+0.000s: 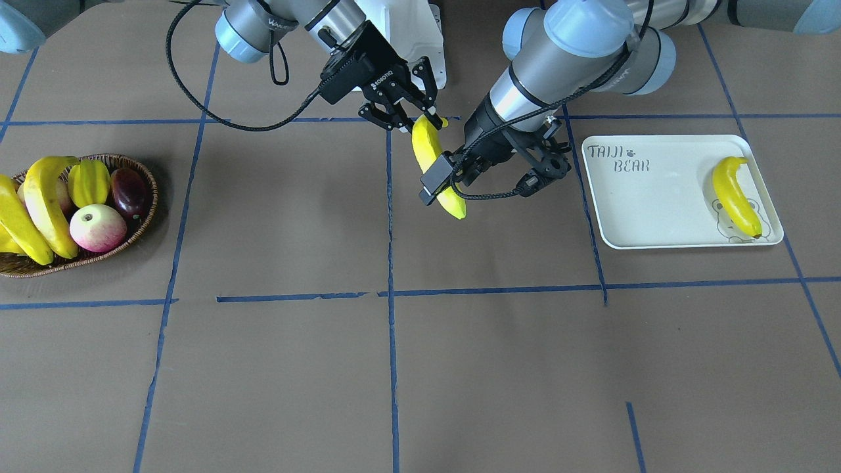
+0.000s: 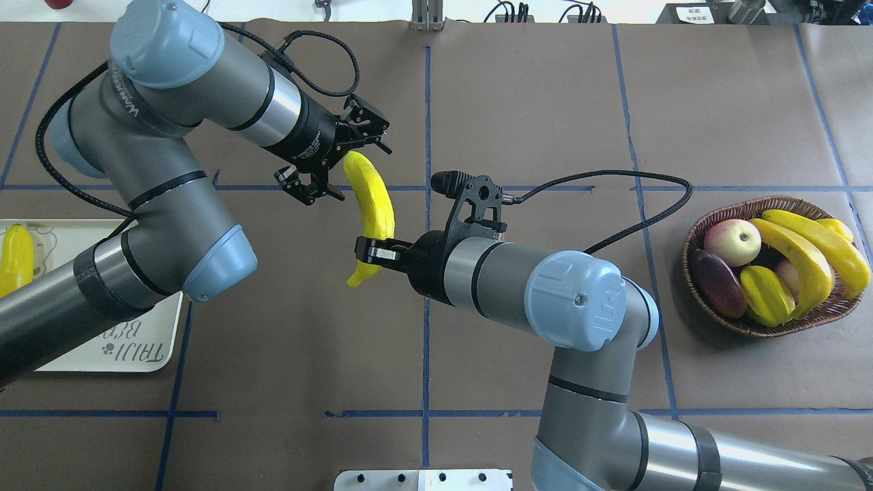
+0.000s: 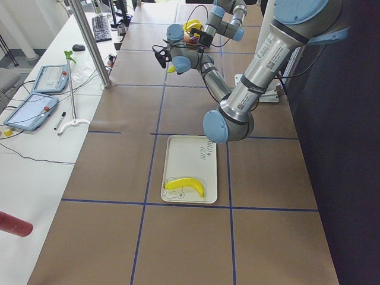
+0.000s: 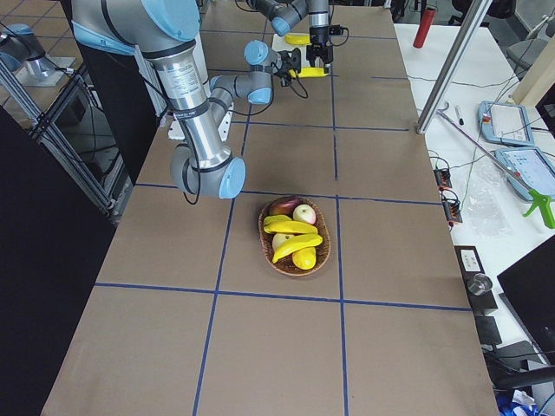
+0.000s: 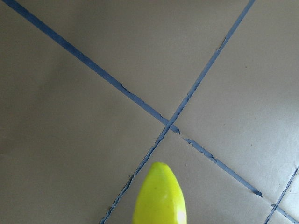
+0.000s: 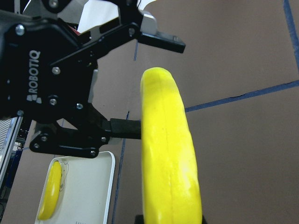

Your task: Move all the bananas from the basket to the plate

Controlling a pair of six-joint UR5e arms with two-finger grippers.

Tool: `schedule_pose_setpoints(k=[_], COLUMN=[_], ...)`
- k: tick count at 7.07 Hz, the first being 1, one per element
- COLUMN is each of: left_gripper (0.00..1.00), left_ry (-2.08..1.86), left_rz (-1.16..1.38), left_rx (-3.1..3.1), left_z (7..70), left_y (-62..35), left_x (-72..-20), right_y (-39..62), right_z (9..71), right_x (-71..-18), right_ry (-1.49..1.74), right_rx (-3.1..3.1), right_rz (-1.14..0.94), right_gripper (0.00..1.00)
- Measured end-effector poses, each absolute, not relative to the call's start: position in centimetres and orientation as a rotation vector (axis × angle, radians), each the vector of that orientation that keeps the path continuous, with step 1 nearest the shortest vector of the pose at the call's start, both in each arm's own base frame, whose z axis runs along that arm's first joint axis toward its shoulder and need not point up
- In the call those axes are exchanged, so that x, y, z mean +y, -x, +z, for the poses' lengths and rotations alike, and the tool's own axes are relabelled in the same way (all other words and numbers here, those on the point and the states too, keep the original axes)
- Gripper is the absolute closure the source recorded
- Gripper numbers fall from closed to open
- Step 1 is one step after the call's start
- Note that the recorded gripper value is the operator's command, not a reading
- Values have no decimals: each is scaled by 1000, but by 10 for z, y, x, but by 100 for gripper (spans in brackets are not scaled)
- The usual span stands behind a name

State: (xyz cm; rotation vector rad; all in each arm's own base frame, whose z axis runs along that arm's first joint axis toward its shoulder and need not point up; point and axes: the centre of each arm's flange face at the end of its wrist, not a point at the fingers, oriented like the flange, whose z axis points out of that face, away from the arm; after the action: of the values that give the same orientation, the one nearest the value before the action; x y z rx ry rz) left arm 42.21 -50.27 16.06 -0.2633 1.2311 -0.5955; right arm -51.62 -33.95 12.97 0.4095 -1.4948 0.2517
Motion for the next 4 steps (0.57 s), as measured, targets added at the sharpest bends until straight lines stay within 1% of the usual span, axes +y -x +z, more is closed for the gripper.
schedule_pose_setpoints(k=[1,3,4], left_gripper=[47,69,88], left_ry=[265,266,265], left_rz=[-591,-586,-583], left_rx=[1231,1233,1235], left_z=[161,161,161], left_y=[-425,-427,-427], left_x=[-501,-499,-499], right_y=[516,516,516], right_z=[130,130,130], right_x=[-340,-340,-340], right_ry=[-410,-411,-411], right_rx=[-1495,-1495,-1495], right_rz=[251,251,251], right_gripper=[94,92,87])
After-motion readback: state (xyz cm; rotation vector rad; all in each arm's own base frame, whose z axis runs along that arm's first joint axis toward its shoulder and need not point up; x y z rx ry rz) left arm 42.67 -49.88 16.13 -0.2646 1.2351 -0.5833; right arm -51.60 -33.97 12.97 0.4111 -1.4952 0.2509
